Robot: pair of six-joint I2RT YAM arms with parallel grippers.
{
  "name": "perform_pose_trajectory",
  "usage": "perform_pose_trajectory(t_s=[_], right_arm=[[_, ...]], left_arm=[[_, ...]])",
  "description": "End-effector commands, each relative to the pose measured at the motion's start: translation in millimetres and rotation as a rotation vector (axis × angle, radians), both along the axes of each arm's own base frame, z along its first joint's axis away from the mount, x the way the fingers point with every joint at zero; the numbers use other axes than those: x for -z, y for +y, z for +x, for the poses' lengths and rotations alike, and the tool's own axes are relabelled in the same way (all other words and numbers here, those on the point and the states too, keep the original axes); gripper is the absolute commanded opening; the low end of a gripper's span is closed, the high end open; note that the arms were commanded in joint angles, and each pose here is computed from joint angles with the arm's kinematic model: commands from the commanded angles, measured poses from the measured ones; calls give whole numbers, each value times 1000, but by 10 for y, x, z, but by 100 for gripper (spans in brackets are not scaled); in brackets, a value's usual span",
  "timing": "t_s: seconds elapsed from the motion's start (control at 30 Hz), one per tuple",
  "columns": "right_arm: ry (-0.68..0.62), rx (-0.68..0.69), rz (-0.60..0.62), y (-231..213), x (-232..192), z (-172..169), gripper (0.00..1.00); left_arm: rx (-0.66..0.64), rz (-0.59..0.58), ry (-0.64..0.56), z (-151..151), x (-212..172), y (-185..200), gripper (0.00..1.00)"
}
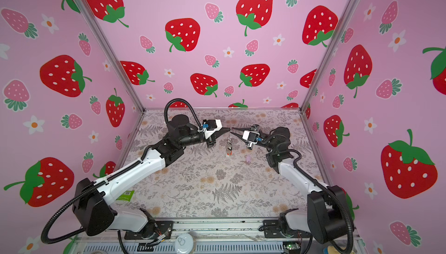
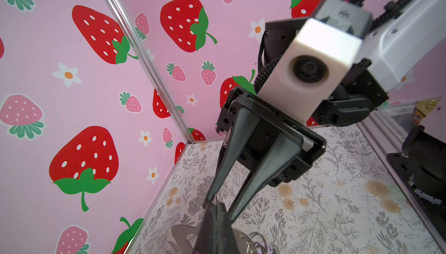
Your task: Put the keys on the keyring
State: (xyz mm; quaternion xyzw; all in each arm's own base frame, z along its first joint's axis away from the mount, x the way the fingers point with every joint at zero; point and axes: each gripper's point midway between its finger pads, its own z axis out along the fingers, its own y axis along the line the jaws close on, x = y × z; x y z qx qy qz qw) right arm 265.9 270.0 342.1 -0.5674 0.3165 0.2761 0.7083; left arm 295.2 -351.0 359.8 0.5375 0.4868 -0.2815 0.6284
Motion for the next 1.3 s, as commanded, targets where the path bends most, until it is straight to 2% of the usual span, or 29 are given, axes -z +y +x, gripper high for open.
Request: perform_pose_trajectory(t_s=[0.0, 0.53, 0.63, 0.73, 0.8, 1.03, 1.27], right_arm=[[2, -46, 2, 11, -35, -44, 20], [12, -78, -9, -15, -58, -64, 0], [14, -83, -8, -19, -72, -69, 2], [32, -102, -15, -6, -63, -76, 14], [54, -114, -20, 4, -50, -67, 18], [96, -185, -46, 39, -42, -106, 20], [125, -206, -73, 64, 33, -87, 16]], left_arm=[[29, -57, -55, -69, -224, 14, 0], [28, -14, -62, -49, -138, 2, 0], [30, -5, -63, -47, -120, -2, 0], [34, -6, -67, -49, -129, -6, 0], [39, -7, -71, -58, -140, -9, 0], [50, 2, -76, -73, -143, -24, 0], [49, -1, -87, -79, -171, -24, 0]])
